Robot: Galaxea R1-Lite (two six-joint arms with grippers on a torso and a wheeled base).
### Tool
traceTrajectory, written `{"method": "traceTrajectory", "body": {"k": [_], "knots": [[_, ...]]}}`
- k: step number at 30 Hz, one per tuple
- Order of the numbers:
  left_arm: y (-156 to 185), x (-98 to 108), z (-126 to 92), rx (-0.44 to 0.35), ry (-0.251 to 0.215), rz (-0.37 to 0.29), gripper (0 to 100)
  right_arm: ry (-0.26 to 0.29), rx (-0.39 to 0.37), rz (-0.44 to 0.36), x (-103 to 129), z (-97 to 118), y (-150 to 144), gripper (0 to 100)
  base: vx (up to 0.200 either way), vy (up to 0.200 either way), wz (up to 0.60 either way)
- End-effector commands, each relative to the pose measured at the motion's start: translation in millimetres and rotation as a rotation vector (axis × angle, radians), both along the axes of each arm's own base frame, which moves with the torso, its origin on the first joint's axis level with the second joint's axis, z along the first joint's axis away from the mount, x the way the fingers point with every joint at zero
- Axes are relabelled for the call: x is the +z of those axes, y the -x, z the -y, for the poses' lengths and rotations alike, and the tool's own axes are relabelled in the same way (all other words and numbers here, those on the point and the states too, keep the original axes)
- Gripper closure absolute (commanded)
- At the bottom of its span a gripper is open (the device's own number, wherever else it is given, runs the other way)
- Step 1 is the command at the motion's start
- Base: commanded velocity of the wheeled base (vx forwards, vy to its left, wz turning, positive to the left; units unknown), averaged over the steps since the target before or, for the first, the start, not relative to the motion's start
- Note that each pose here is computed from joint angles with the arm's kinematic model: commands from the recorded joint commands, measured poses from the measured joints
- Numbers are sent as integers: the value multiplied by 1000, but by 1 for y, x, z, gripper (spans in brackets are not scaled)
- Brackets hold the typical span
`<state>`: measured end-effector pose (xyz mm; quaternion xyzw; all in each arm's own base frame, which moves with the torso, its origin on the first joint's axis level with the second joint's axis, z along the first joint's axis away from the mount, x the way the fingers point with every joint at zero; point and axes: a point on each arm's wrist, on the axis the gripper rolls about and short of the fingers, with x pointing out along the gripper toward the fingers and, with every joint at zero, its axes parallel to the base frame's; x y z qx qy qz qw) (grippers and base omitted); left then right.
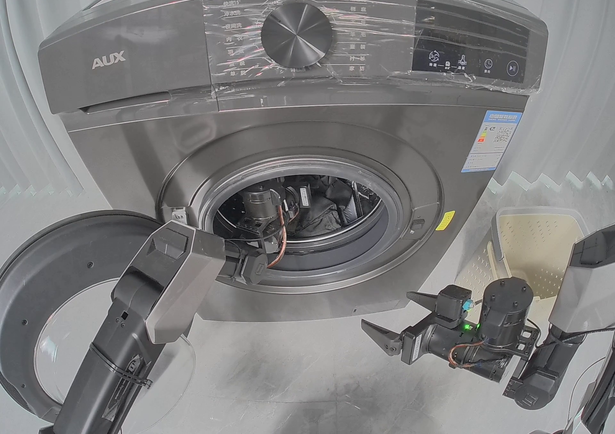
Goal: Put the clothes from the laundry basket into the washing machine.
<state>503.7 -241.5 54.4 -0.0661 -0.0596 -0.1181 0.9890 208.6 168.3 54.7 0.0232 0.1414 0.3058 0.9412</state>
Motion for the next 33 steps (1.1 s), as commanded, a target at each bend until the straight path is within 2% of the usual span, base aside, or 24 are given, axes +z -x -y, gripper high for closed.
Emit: {"method": "traceTrajectory", "body": {"k": [1, 2, 3, 7, 11, 15, 21, 25, 30, 33], "knots": [[0, 0, 0, 0, 0, 0, 100, 2, -1, -2, -1, 0, 0, 0, 0, 0, 0], [0, 0, 0, 0, 0, 2, 100, 1, -1, -1, -1, 0, -1, 0, 0, 0, 0], [0, 0, 0, 2, 0, 2, 0, 1, -1, -1, -1, 0, -1, 0, 0, 0, 0], [4, 1, 5, -12, 11, -8, 0, 1, -1, -1, -1, 0, -1, 0, 0, 0, 0], [29, -6, 20, -56, -28, -89, 0, 1, -4, -1, -1, 0, -1, 0, 0, 0, 0], [50, -17, 24, -81, -73, -167, 0, 0, -6, 0, 0, 1, -1, 0, 0, 0, 0], [78, -10, 14, -93, -113, -221, 0, -1, -7, 3, 1, 1, -1, 0, 0, 0, 0], [107, 3, 6, -109, -141, -264, 0, -1, -7, 3, 1, 1, -1, 0, 0, 0, 0], [129, 9, 6, -138, -157, -281, 0, 1, -6, -1, 0, 1, -1, 0, 0, 0, 0], [160, 9, 10, -193, -179, -298, 0, 2, -7, -2, -1, 2, -1, 0, 0, 0, 0]]}}
